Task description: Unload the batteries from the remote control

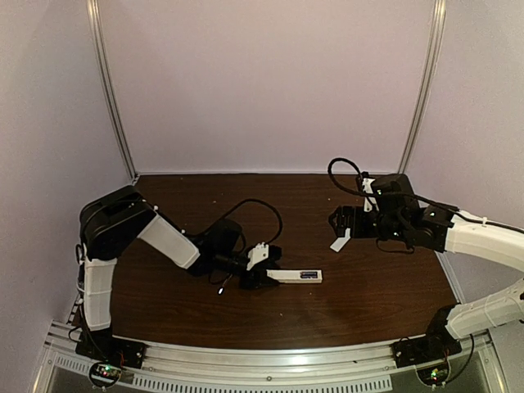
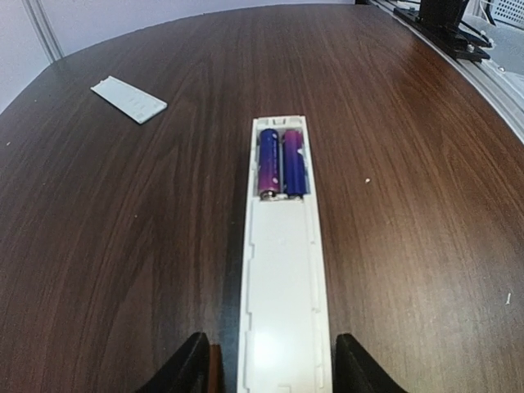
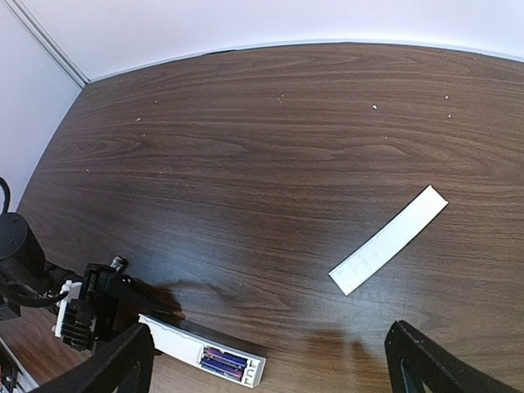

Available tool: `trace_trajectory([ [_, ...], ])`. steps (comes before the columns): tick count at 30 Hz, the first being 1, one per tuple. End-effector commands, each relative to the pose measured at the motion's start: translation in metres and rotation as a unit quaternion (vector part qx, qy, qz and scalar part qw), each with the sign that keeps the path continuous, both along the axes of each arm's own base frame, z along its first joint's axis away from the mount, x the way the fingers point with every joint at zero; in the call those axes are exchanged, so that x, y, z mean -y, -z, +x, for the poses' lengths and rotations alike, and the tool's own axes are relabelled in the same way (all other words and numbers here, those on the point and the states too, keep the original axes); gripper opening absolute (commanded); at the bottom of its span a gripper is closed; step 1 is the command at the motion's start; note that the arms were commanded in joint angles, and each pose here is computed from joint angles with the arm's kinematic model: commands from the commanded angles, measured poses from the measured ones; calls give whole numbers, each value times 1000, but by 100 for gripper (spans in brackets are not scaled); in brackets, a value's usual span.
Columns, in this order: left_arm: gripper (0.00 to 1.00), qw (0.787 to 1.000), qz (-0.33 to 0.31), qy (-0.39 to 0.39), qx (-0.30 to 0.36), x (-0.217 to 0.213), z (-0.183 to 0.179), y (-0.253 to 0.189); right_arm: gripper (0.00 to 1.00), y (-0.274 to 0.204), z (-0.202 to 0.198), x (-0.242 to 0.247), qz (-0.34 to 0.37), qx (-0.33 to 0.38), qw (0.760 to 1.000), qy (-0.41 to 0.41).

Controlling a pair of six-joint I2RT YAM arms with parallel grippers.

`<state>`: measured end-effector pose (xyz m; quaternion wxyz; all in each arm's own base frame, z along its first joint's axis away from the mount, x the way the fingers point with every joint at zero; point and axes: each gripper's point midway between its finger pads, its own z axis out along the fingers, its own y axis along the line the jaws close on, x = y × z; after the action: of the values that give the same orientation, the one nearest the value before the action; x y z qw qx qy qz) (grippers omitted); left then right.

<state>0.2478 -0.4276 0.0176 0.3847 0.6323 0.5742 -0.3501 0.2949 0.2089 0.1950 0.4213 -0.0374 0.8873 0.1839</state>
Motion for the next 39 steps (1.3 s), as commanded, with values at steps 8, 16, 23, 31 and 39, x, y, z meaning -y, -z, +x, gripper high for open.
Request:
trace_trajectory([
  [8,97,998,-26,-60,12,-16,6,-48,100,-5,-1,-3,5,-1,1000,-11],
  [16,97,979,-65,-193,-1,-28,38,-84,100,-13,0,-10,17,10,999,-26],
  [23,97,919,-92,-384,14,-83,72,-111,100,-14,2,-11,14,18,999,-29],
  [31,97,892,-53,-446,-59,-112,62,-92,100,-6,1,-2,8,18,1000,-10],
  [39,80,880,39,-461,-106,-134,25,-52,100,-4,-19,0,43,4,999,-19],
])
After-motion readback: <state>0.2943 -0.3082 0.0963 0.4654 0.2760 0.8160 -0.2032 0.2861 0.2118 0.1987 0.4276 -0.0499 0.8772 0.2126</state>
